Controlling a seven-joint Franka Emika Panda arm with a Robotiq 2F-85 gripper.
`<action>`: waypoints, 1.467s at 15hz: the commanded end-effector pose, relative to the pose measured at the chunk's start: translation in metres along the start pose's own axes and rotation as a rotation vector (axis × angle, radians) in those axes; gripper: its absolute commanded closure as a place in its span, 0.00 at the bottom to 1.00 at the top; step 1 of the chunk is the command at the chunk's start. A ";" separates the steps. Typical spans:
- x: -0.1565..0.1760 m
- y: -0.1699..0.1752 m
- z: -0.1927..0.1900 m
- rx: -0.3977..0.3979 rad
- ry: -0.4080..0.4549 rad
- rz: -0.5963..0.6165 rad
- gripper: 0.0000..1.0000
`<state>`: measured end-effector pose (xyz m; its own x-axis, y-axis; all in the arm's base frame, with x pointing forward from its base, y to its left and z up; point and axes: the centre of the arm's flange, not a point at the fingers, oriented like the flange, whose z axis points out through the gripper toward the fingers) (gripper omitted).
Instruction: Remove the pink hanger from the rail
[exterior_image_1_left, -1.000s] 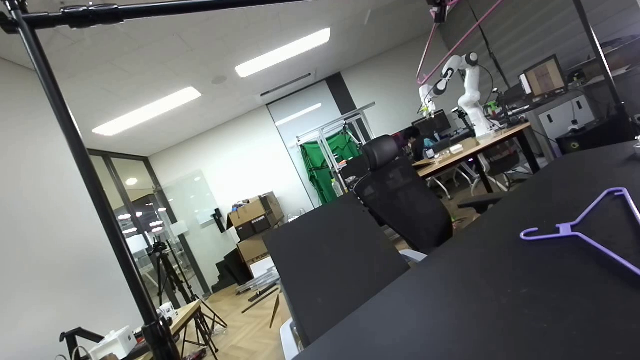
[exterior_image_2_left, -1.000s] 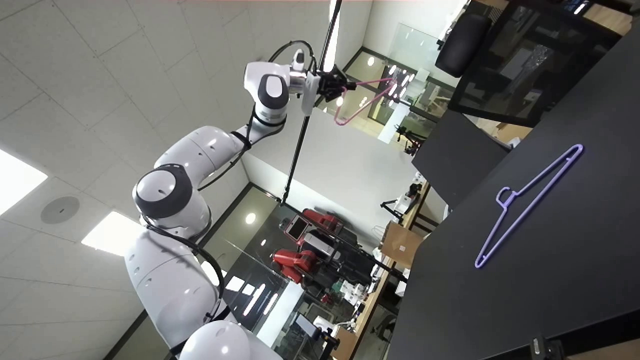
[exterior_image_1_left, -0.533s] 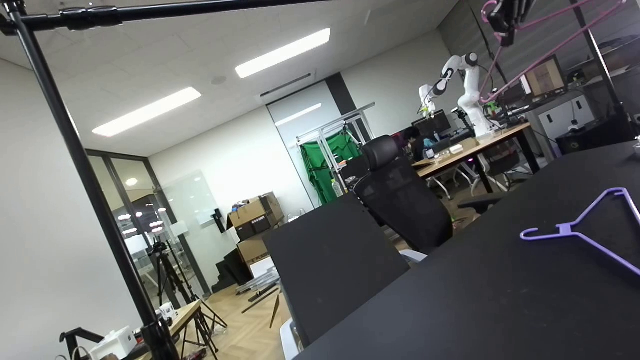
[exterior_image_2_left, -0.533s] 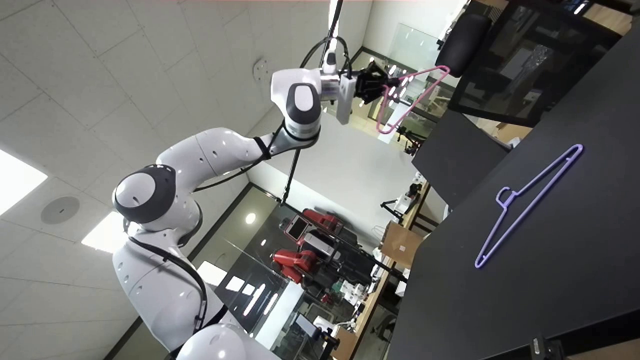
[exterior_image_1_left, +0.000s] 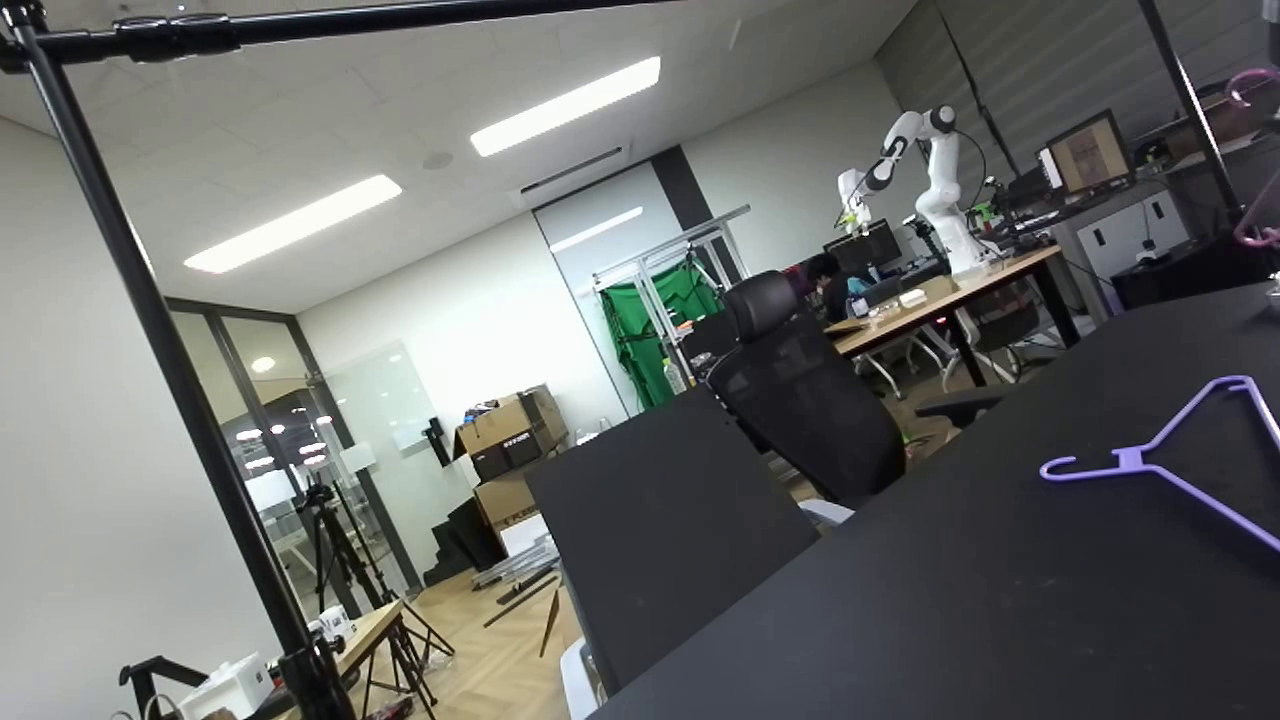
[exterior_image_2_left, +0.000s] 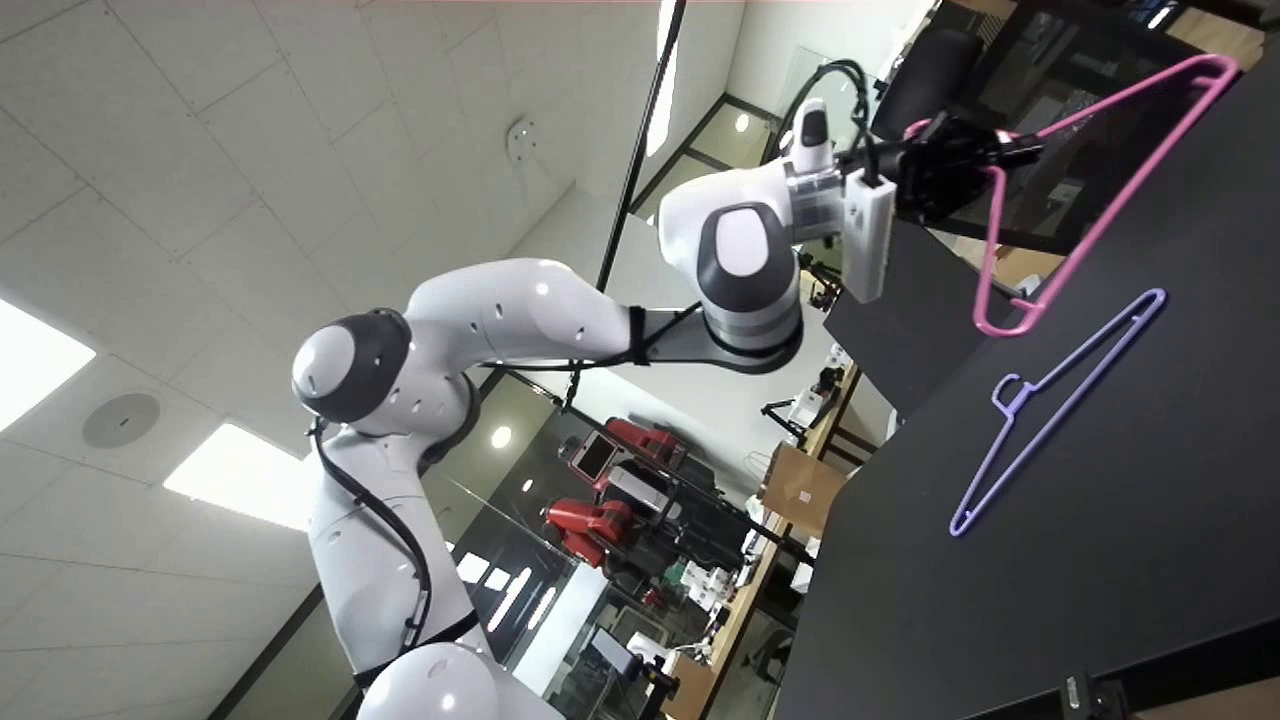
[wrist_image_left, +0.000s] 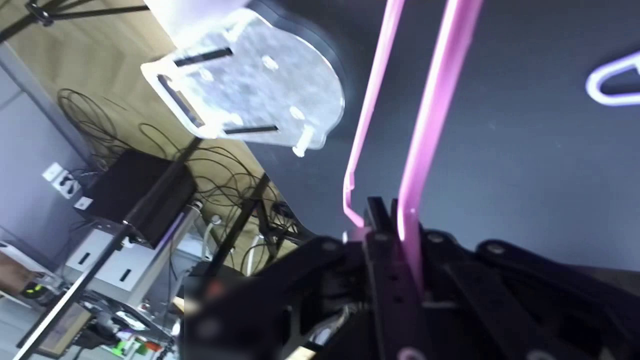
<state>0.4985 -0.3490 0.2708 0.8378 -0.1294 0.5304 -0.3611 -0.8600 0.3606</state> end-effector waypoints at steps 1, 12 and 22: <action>-0.067 -0.005 0.075 -0.155 -0.002 0.058 0.98; -0.117 -0.036 0.151 -0.304 -0.042 0.169 0.98; -0.029 -0.084 0.067 -0.157 -0.009 0.249 0.15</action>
<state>0.5171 -0.3350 0.1191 0.7566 -0.2746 0.5935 -0.5838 -0.6925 0.4238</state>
